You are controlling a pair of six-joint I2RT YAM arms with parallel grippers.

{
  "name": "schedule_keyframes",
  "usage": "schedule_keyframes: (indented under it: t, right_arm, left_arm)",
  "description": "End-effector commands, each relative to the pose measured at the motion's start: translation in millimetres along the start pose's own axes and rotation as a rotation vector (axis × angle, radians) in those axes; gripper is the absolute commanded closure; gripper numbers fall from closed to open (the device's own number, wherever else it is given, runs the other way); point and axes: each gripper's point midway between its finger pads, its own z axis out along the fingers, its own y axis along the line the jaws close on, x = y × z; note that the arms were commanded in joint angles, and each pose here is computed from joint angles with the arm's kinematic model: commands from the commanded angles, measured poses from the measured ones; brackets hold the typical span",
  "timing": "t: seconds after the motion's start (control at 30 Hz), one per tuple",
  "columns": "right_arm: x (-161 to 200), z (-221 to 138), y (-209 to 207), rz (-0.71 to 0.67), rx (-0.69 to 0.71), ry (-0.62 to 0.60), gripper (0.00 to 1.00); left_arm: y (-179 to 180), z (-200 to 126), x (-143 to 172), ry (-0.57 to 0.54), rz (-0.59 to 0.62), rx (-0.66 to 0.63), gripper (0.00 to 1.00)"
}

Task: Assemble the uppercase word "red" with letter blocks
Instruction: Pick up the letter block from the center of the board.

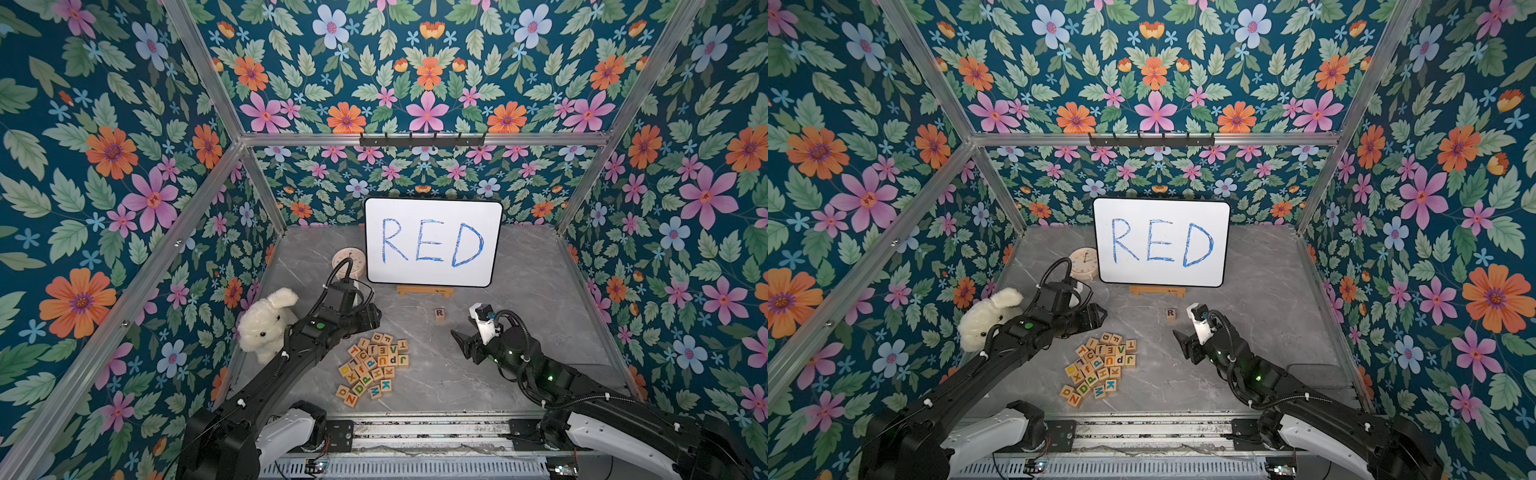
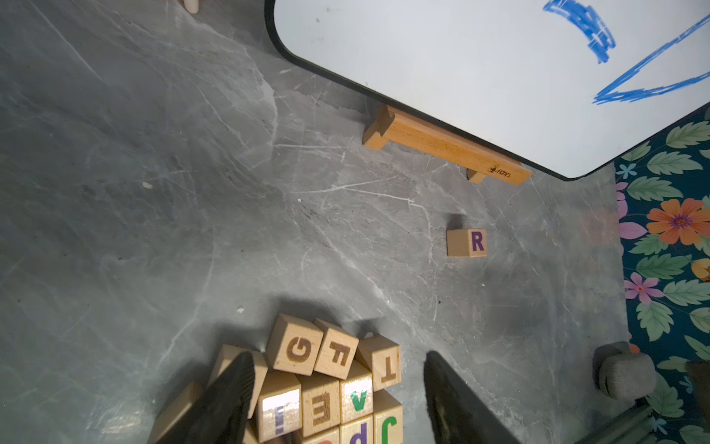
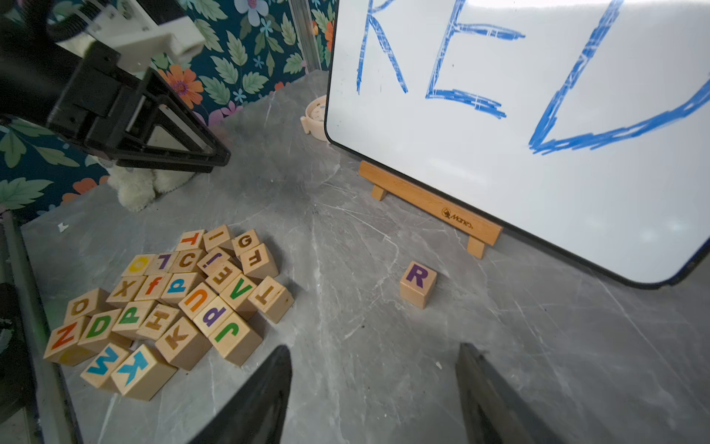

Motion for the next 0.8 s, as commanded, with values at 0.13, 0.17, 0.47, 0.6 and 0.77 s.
schedule_keyframes:
  t: [0.13, 0.17, 0.47, 0.6, 0.77]
  right_arm:
    - [-2, 6, 13, -0.071, -0.069, -0.005, 0.3]
    - [-2, 7, 13, -0.073, -0.069, -0.003, 0.3]
    - [5, 20, 24, -0.133, -0.12, 0.058, 0.3]
    - [-7, 25, 27, -0.161, -0.129, 0.021, 0.3]
    - [-9, 36, 40, -0.23, -0.192, 0.063, 0.3]
  left_arm:
    - [3, 0, 2, -0.005, -0.016, -0.011, 0.32]
    - [2, -1, 2, -0.002, -0.021, -0.007, 0.31]
    - [8, -6, -2, -0.024, -0.031, -0.045, 0.27]
    - [16, -16, -12, -0.051, -0.022, -0.122, 0.24]
    - [23, -23, -17, -0.068, -0.034, -0.176, 0.23]
